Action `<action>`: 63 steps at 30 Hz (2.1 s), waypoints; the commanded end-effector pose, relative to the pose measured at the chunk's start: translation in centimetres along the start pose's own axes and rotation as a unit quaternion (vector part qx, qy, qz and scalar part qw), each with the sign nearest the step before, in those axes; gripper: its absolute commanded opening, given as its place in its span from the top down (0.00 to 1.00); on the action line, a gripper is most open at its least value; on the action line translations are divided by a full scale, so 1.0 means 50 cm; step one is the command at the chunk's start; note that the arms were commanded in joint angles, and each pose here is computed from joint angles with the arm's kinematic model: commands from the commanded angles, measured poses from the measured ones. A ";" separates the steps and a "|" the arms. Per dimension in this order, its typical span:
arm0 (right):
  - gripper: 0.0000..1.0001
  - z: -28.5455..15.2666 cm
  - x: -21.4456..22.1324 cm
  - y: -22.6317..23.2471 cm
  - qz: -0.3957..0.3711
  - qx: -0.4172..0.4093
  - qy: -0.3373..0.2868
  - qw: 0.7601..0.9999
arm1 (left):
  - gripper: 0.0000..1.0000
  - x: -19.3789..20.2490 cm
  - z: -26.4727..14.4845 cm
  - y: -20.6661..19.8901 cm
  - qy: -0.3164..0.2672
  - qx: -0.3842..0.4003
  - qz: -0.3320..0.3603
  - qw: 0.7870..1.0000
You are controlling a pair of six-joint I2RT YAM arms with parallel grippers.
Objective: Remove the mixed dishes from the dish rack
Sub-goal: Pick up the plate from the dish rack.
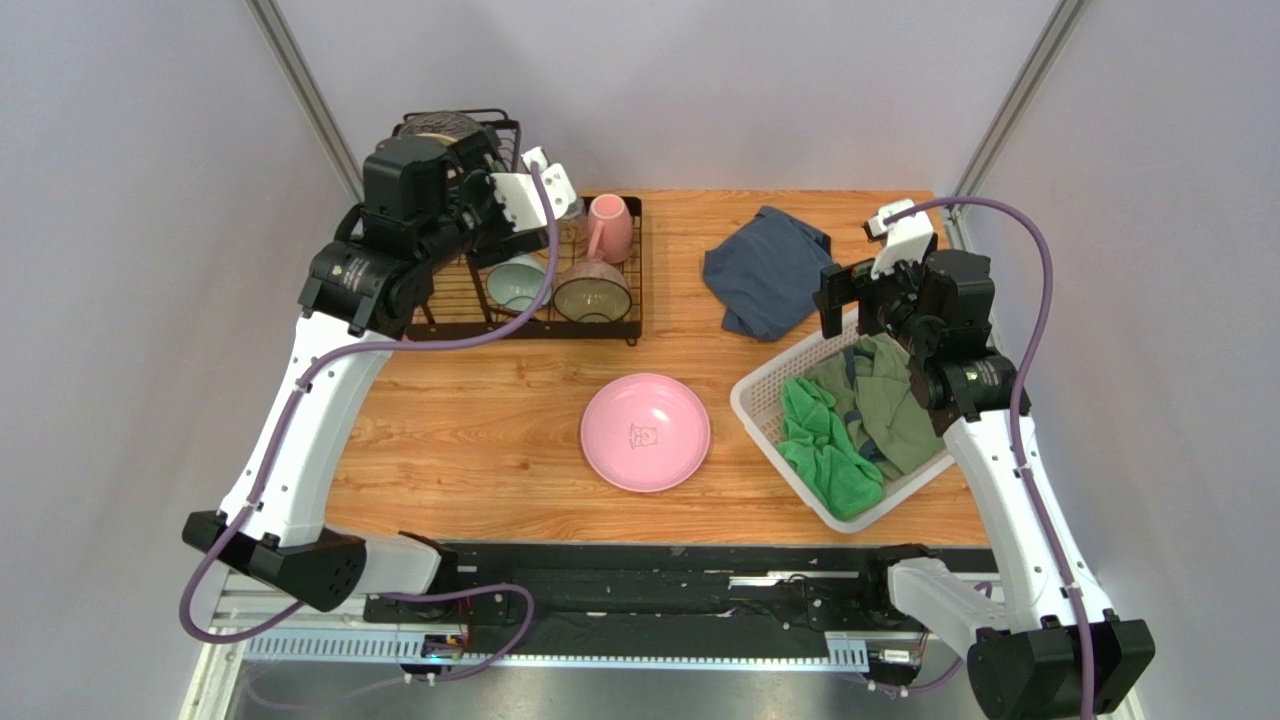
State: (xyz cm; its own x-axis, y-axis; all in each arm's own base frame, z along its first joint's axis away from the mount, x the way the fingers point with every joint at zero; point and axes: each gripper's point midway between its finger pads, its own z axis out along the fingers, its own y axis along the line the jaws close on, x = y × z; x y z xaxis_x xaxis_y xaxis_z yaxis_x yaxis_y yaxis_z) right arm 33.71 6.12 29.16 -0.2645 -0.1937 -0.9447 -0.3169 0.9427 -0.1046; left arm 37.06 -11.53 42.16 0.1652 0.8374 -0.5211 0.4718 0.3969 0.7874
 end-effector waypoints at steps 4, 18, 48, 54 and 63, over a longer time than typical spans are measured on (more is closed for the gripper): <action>0.00 -0.024 -0.055 0.003 -0.014 -0.005 -0.039 0.999 | 0.10 0.041 0.019 0.100 0.085 -0.025 0.185 0.979; 0.01 -0.028 -0.058 0.008 -0.016 -0.013 -0.042 0.999 | 0.10 0.139 0.132 0.091 0.225 0.095 0.306 0.920; 0.01 -0.012 -0.043 0.013 -0.018 -0.023 -0.025 0.999 | 0.13 0.253 0.264 0.115 0.306 0.133 0.380 0.863; 0.00 -0.012 -0.041 0.011 -0.019 -0.021 -0.023 0.999 | 0.17 0.274 0.276 0.118 0.310 0.133 0.377 0.863; 0.00 -0.010 -0.038 0.010 -0.020 -0.020 -0.021 0.999 | 0.29 0.290 0.293 0.119 0.321 0.130 0.374 0.861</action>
State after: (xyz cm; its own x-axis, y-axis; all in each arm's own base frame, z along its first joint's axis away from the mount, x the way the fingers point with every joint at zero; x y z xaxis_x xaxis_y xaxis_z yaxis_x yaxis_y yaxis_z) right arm 33.15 6.74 28.53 -0.2814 -0.2120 -0.9359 -0.3641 0.9260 -0.1003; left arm 54.19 -2.89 32.87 0.0676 0.8918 0.4473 0.6676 -0.3736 0.6440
